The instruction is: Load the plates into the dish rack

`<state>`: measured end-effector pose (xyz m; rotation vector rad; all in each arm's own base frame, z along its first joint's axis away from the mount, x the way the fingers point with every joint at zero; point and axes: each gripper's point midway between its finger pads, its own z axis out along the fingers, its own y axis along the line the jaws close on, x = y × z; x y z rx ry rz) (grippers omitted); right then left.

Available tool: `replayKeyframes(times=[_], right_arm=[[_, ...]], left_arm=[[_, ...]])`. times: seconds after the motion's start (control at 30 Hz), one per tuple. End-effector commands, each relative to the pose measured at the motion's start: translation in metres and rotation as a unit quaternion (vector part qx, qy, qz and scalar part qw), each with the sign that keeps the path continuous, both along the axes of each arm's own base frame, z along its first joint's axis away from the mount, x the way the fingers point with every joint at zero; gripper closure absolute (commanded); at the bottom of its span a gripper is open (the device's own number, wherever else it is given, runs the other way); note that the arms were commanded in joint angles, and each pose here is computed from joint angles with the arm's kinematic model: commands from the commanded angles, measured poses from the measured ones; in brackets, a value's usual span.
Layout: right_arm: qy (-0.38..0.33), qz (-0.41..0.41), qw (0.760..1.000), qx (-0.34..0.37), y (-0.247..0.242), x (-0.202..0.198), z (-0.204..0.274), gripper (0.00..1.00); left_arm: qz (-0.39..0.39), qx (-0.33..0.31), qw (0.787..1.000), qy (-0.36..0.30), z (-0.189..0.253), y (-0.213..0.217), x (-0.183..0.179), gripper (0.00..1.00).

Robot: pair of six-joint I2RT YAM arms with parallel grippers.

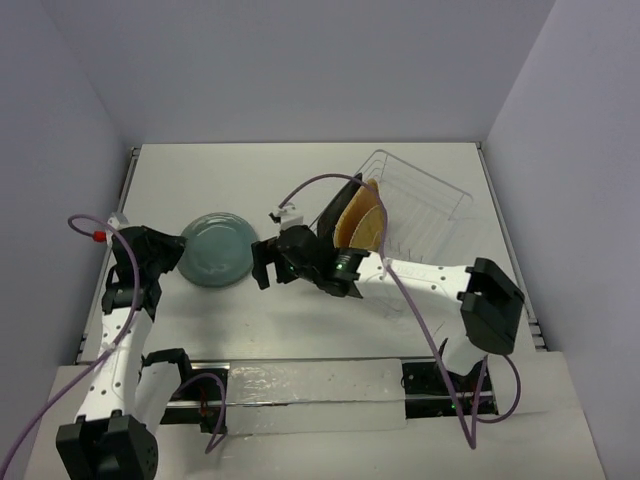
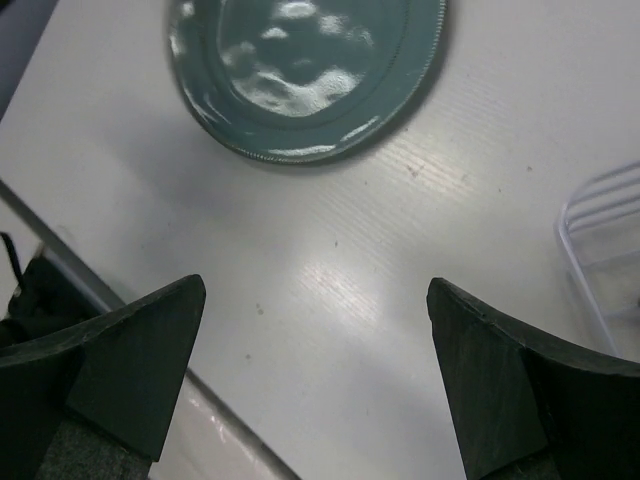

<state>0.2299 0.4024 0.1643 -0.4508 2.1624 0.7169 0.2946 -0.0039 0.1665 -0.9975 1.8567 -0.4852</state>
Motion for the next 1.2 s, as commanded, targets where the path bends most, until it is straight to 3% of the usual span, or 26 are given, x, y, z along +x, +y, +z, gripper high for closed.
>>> replayKeyframes(times=[0.0,0.23,0.57,1.0,1.17], right_arm=[[-0.028,-0.038,0.998,-0.033,0.011,0.024,0.001,0.01],[-0.040,-0.086,0.993,-0.064,0.041,0.063,-0.013,0.01],[0.006,-0.074,0.997,-0.031,0.082,0.105,-0.026,0.01],[0.085,-0.018,0.996,0.009,0.123,0.119,-0.064,0.00],[0.112,-0.006,0.993,0.018,0.129,0.115,-0.075,0.00]], left_arm=[[0.018,-0.001,0.999,0.031,-0.023,0.006,0.005,0.68],[0.045,0.001,0.996,0.072,-0.050,0.015,0.013,0.41],[0.065,0.012,0.989,0.132,-0.091,0.028,0.038,0.42],[0.036,-0.005,0.966,0.257,-0.164,0.026,0.038,0.46],[0.033,-0.007,0.965,0.261,-0.169,0.025,0.036,0.46]])
